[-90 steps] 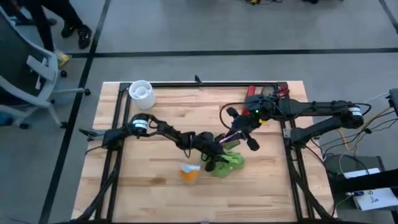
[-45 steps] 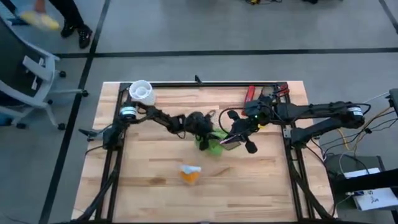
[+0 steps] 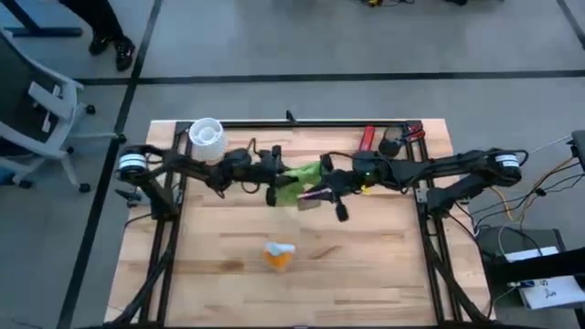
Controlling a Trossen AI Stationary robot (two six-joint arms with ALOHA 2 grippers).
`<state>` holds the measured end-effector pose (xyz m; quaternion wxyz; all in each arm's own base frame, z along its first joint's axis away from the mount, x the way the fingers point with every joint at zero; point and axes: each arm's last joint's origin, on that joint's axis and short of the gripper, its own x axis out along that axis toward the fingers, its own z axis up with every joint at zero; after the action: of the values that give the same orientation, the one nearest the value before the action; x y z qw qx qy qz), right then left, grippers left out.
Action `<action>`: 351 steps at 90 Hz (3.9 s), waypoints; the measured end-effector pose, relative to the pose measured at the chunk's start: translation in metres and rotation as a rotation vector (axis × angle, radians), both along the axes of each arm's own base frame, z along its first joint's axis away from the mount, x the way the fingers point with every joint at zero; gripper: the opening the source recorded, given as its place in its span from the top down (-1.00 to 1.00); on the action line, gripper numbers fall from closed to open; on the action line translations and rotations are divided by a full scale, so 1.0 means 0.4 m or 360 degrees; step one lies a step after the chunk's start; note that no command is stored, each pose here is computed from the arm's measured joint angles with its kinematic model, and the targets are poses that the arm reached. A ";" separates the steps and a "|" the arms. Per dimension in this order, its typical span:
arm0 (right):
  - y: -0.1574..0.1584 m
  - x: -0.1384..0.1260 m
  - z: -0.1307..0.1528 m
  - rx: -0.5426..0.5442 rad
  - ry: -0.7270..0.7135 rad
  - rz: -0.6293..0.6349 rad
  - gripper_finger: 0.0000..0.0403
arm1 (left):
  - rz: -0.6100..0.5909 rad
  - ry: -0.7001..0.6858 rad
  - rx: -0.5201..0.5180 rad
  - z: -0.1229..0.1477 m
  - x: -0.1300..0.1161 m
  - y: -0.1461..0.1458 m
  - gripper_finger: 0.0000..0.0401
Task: Apply microfiber cloth
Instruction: Wipe the back and front of the cellphone using the microfiber cloth
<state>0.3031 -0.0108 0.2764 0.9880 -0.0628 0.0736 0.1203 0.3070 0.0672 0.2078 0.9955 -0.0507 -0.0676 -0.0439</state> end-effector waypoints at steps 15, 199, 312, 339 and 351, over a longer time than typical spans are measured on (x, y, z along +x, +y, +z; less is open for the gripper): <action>-0.006 0.041 -0.018 -0.0084 -0.0160 -0.0136 0.93 | -0.0011 -0.0159 -0.0181 0.057 -0.021 -0.004 0.90; 0.013 0.044 0.025 -0.1072 -0.0410 -0.0268 0.94 | -0.0496 -0.0113 -0.1572 0.189 0.037 -0.034 0.89; 0.030 0.046 0.196 -0.1053 -0.0455 -0.0353 0.95 | 0.0123 0.0304 -0.1255 -0.079 -0.084 -0.016 0.90; 0.010 0.045 0.194 -0.0605 -0.0279 -0.0795 0.95 | 0.0093 -0.0147 -0.0337 0.037 -0.153 -0.049 0.90; -0.005 0.043 0.170 -0.0262 -0.0251 -0.0900 0.95 | 0.0334 -0.0266 0.0081 0.105 -0.173 -0.078 0.90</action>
<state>0.3204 -0.0127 0.3444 0.9766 -0.1288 0.0209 -0.1712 0.2379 0.0360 0.2497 0.9864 -0.0143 -0.1542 0.0548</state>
